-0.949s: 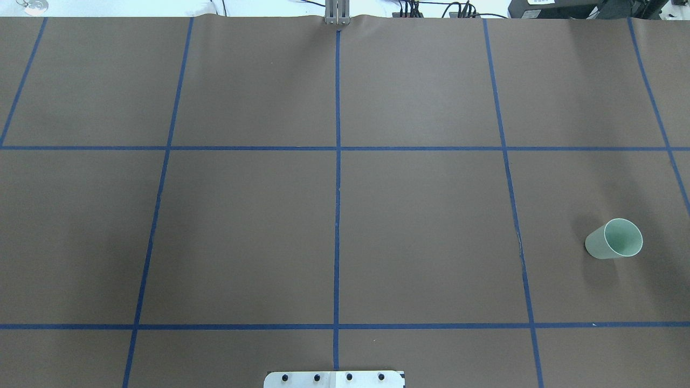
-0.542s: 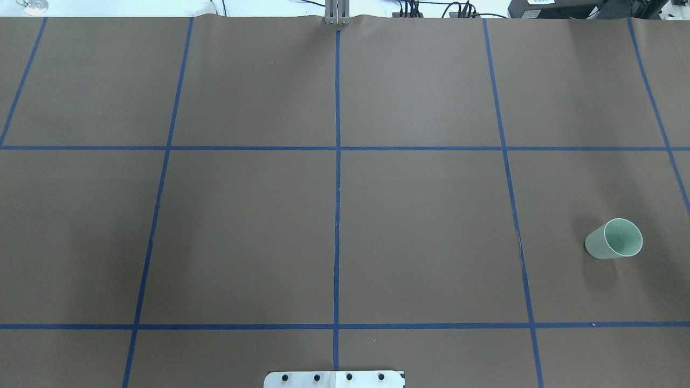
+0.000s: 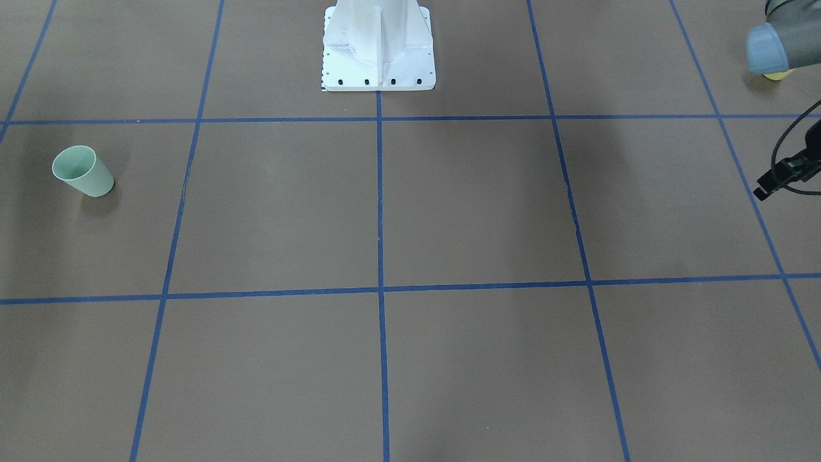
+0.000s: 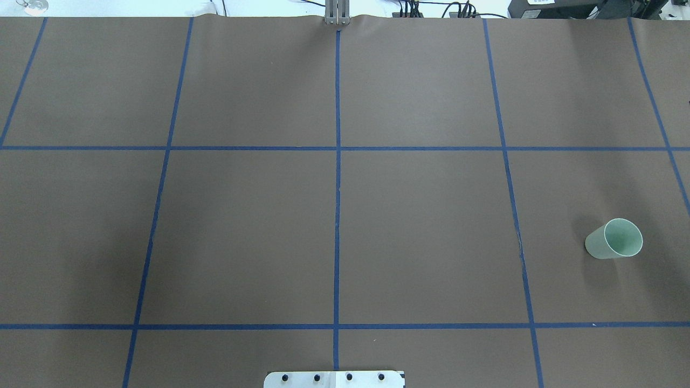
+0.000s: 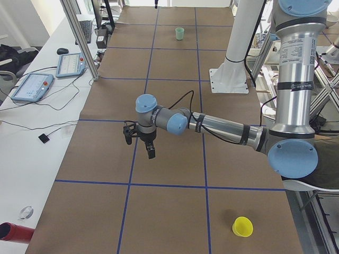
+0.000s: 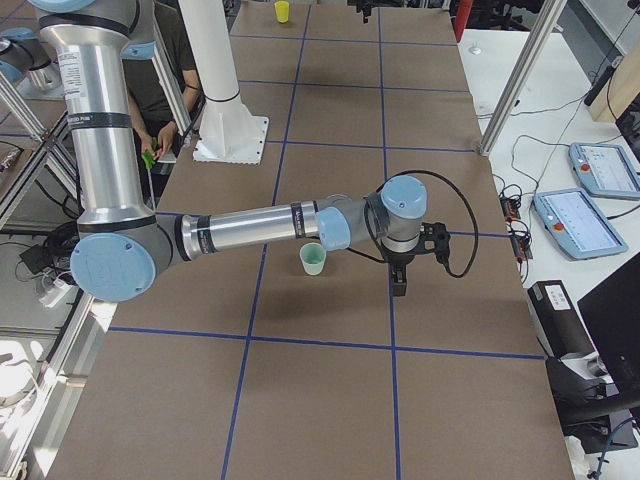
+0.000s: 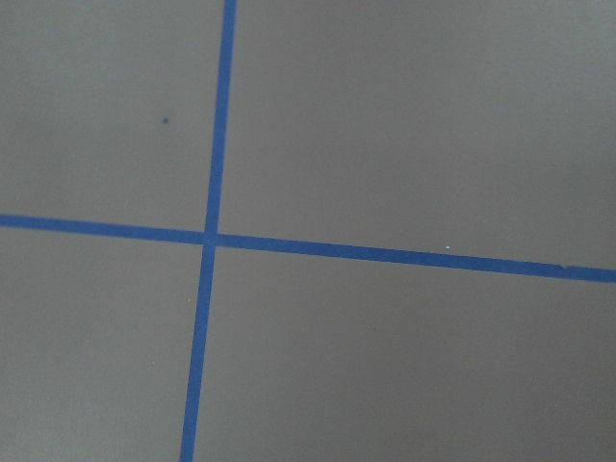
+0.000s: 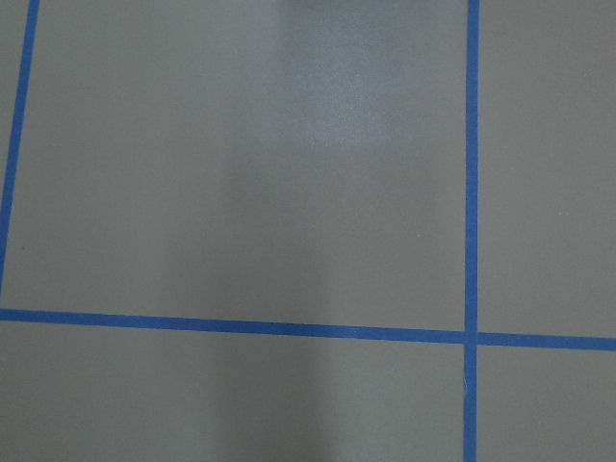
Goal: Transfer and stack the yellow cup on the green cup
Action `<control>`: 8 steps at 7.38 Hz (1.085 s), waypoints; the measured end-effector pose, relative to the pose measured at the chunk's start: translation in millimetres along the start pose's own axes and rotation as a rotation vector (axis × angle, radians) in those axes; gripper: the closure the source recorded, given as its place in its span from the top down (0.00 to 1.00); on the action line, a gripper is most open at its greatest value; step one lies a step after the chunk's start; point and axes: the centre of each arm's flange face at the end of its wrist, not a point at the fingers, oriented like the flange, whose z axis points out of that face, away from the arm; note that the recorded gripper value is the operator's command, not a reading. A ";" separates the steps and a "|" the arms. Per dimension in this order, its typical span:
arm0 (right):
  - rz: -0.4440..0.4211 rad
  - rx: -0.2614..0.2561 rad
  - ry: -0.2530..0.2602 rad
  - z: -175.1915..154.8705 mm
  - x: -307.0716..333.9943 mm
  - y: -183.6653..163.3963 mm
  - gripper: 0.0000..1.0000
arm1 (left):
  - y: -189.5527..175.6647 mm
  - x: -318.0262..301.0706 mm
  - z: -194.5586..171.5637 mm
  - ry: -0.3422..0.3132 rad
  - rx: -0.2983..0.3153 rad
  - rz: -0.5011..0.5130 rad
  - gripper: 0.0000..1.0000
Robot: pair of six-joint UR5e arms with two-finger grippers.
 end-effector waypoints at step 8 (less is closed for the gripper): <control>-0.078 0.000 -0.027 26.2 -16.6 3.4 1.00 | 145.3 -67.0 104.0 -0.574 0.440 -0.759 0.99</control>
